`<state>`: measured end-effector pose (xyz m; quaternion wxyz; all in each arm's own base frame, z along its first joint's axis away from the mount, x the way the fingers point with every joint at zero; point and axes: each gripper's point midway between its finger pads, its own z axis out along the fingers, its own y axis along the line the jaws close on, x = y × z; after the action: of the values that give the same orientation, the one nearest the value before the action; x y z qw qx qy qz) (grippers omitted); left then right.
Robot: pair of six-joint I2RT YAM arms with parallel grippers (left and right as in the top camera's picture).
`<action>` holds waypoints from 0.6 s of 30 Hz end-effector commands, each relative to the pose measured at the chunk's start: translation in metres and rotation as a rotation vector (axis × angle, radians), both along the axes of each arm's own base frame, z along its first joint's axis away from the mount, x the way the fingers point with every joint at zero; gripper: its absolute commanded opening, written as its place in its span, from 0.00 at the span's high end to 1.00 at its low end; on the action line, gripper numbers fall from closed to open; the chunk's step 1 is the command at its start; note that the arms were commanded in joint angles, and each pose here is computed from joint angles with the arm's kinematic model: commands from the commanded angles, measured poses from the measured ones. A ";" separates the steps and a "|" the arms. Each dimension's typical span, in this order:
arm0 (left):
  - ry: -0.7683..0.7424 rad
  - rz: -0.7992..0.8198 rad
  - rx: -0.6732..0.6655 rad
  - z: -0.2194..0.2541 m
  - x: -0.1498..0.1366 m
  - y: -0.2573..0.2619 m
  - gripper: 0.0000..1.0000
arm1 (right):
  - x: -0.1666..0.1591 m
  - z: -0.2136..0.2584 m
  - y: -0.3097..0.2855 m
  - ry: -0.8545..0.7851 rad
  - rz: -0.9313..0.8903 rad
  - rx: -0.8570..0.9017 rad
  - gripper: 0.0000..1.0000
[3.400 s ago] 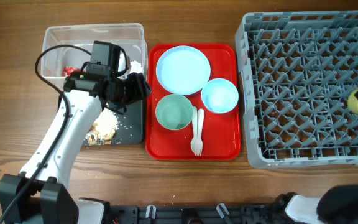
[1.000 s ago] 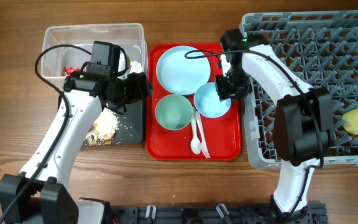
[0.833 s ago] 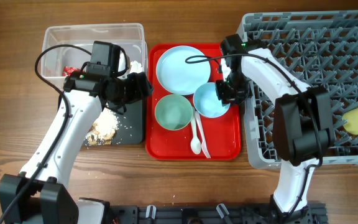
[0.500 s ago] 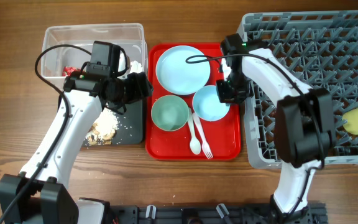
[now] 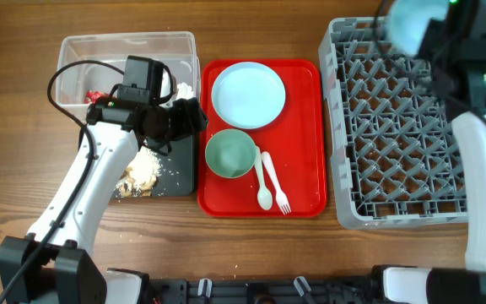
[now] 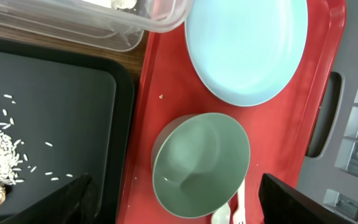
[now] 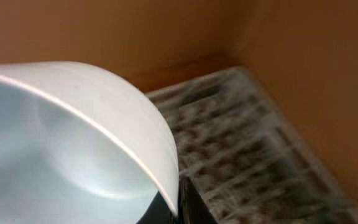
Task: Sort waste into correct bins and load items into the dishwasher rack
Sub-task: 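Carry the light-blue bowl into the dish rack and release it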
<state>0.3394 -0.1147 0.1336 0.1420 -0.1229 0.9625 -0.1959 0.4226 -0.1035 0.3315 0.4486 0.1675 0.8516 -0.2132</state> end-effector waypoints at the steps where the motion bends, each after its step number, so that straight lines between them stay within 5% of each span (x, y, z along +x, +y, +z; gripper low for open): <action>1: -0.023 -0.008 0.011 0.005 0.002 0.002 0.16 | -0.017 0.006 -0.077 0.042 -0.277 -0.196 0.96; 9: -0.023 -0.008 0.011 0.005 0.002 0.002 0.15 | -0.026 -0.003 -0.170 0.106 -0.689 -0.469 0.96; 18: -0.023 -0.008 0.011 0.005 0.002 0.002 0.14 | 0.012 -0.117 -0.196 0.385 -0.671 -0.554 0.96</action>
<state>0.3395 -0.1147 0.1336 0.1422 -0.1230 0.9625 -0.1958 0.4324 -0.2958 0.2458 0.2671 0.2864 0.7222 -0.5702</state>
